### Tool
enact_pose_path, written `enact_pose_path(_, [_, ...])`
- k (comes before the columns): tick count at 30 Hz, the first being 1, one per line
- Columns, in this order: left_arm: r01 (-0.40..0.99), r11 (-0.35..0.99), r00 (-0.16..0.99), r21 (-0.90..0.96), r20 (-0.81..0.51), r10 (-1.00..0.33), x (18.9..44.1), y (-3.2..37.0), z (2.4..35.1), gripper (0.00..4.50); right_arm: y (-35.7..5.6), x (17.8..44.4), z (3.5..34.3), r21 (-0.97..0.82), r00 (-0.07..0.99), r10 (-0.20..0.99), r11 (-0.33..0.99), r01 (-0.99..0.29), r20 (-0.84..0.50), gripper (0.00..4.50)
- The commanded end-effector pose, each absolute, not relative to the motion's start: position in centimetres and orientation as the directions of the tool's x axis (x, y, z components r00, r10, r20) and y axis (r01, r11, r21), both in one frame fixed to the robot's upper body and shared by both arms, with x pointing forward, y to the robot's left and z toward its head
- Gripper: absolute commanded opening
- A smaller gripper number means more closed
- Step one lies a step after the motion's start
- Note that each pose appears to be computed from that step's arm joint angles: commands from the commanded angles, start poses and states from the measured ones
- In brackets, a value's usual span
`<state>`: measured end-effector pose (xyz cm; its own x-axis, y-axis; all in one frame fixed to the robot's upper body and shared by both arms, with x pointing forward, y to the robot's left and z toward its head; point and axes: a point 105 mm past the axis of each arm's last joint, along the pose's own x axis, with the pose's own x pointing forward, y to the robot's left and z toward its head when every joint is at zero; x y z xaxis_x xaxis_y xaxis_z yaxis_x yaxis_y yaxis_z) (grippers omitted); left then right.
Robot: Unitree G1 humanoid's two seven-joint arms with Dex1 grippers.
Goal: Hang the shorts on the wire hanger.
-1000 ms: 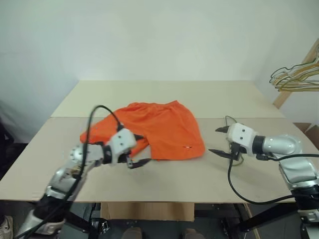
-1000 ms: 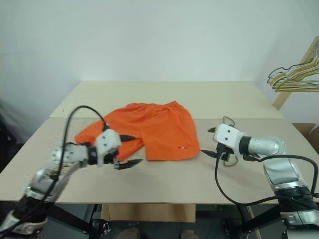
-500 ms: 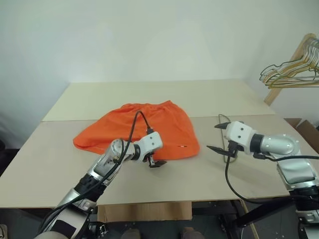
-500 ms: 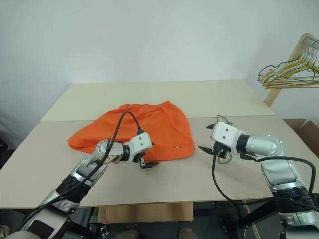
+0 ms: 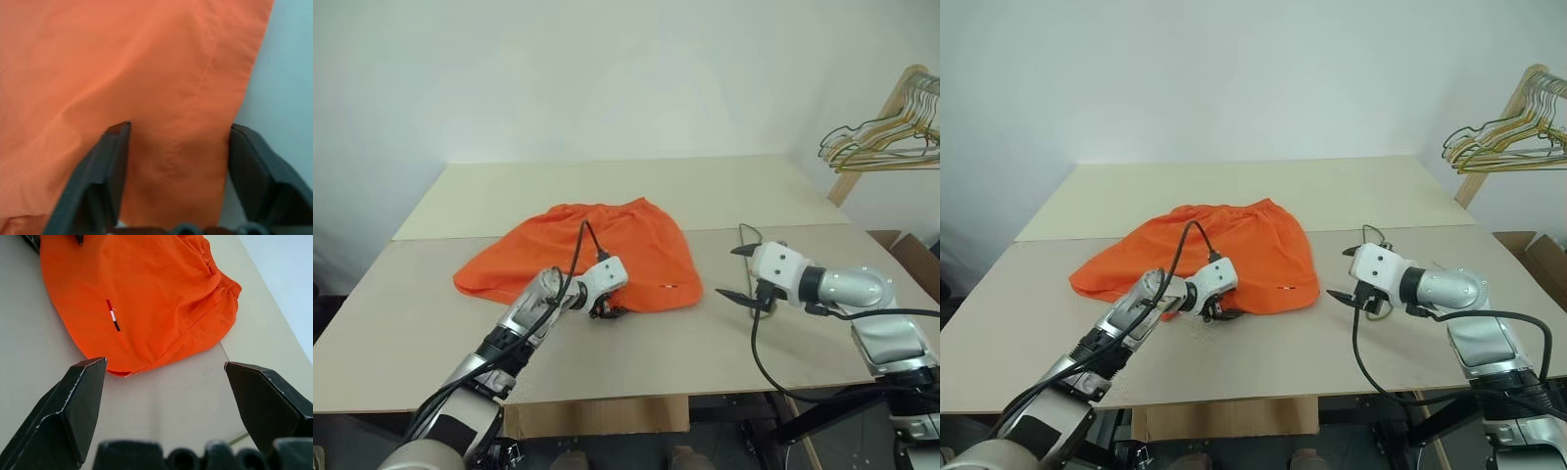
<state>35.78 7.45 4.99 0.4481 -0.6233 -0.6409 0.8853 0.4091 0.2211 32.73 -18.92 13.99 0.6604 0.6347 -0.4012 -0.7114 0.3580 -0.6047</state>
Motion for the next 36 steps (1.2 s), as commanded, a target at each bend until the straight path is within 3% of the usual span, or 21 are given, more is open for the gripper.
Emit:
enact_pose_path(1, [0.867,0.436,0.480,0.242,-0.641,-0.599,36.4,8.3,5.1,1.65,-18.4,32.9,15.3,-0.644,0.673,0.642,0.346,-0.682,-0.368,4.50])
enact_pose_path(6, [0.872,0.422,0.478,0.250,-0.623,-0.619,36.0,8.5,5.2,0.02,-18.3,33.0,15.4,-0.646,0.675,0.642,0.348,-0.679,-0.364,4.50])
enact_pose_path(14, [0.851,0.363,0.525,0.380,-0.598,-0.605,33.0,12.4,6.8,0.02,-18.8,33.7,16.1,-0.672,0.693,0.627,0.344,-0.656,-0.356,4.50])
enact_pose_path(20, [0.855,0.218,0.487,0.470,-0.587,-0.647,27.7,17.3,9.0,0.02,-19.1,34.6,15.3,-0.730,0.692,0.603,0.251,-0.636,-0.396,4.50])
enact_pose_path(24, [0.855,0.212,0.493,0.474,-0.612,-0.618,25.6,20.0,9.4,0.02,-18.0,35.4,14.3,-0.764,0.673,0.619,0.175,-0.621,-0.405,4.50])
enact_pose_path(36, [0.812,0.320,0.575,0.488,-0.577,-0.580,24.7,23.2,11.0,0.02,-13.6,38.8,11.1,-0.885,0.631,0.671,-0.082,-0.458,-0.389,4.50])
